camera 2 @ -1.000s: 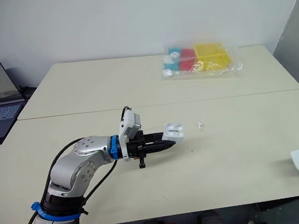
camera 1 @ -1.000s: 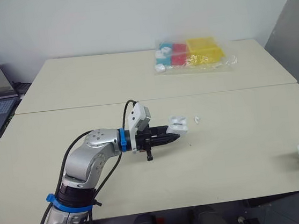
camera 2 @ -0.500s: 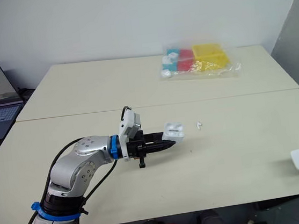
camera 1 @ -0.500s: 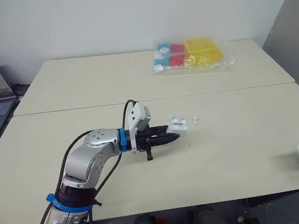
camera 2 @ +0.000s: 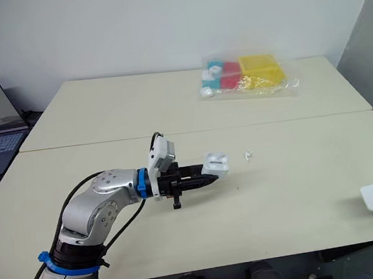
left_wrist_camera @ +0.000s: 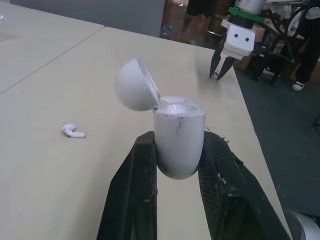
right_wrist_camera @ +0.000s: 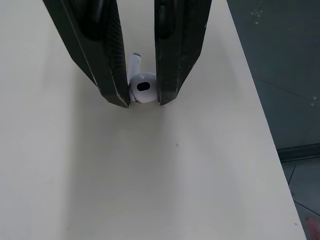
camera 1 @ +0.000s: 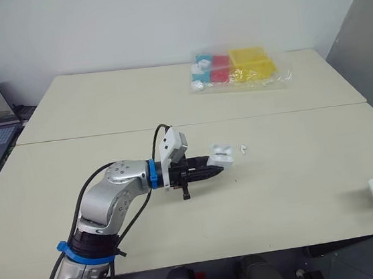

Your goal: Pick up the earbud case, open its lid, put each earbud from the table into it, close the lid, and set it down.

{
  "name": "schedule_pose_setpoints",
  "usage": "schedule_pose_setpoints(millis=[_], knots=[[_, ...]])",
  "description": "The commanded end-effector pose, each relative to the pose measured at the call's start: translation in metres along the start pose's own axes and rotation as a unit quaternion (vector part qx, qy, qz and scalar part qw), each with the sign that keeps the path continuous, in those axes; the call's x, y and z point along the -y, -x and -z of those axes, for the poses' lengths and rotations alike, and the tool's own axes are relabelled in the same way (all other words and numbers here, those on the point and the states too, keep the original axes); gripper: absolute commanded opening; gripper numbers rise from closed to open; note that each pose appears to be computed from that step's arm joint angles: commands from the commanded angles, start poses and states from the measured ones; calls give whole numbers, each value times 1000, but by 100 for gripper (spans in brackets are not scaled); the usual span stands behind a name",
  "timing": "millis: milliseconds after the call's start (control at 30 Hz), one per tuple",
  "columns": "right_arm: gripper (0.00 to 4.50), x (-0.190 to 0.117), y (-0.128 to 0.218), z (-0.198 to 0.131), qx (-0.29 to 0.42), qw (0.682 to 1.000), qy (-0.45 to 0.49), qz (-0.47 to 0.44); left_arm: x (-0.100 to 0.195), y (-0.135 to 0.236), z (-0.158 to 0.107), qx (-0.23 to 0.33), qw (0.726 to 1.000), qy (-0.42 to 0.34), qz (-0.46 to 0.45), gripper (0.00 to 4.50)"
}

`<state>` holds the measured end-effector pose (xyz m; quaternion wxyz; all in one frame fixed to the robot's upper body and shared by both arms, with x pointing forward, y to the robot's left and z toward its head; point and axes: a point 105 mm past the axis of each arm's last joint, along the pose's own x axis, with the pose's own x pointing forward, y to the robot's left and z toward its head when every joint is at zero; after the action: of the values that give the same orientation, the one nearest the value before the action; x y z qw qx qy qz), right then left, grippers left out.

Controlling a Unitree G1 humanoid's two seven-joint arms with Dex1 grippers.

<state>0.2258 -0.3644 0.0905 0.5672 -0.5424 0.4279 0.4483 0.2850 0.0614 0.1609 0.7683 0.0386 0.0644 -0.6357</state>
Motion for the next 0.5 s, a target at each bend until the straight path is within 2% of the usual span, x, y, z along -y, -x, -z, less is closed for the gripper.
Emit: schedule_pose_setpoints(millis=[33, 167, 233, 267, 333, 367, 433, 500], knots=[[38, 6, 2, -5, 12, 1000, 3, 14, 2, -1, -11, 13, 1000, -21, 6, 74], [38, 13, 9, -16, 37, 999, 6, 25, 2, -1, -10, 12, 1000, -22, 6, 74], [38, 28, 25, -46, 92, 995, 3, 47, -2, 1, -13, 22, 999, -27, -3, 74], [38, 44, 39, -75, 147, 986, -5, 80, -4, 0, -18, 34, 999, -32, -9, 74], [38, 70, 64, -123, 256, 954, -63, 145, -12, -2, -26, 52, 997, -41, -26, 74], [38, 81, 79, -145, 320, 927, -106, 166, -15, -3, -29, 58, 997, -46, -33, 74], [38, 97, 107, -178, 422, 867, -172, 200, -22, -5, -35, 72, 995, -51, -49, 74], [38, 104, 125, -196, 484, 820, -215, 214, -26, -6, -40, 83, 993, -54, -58, 74]])
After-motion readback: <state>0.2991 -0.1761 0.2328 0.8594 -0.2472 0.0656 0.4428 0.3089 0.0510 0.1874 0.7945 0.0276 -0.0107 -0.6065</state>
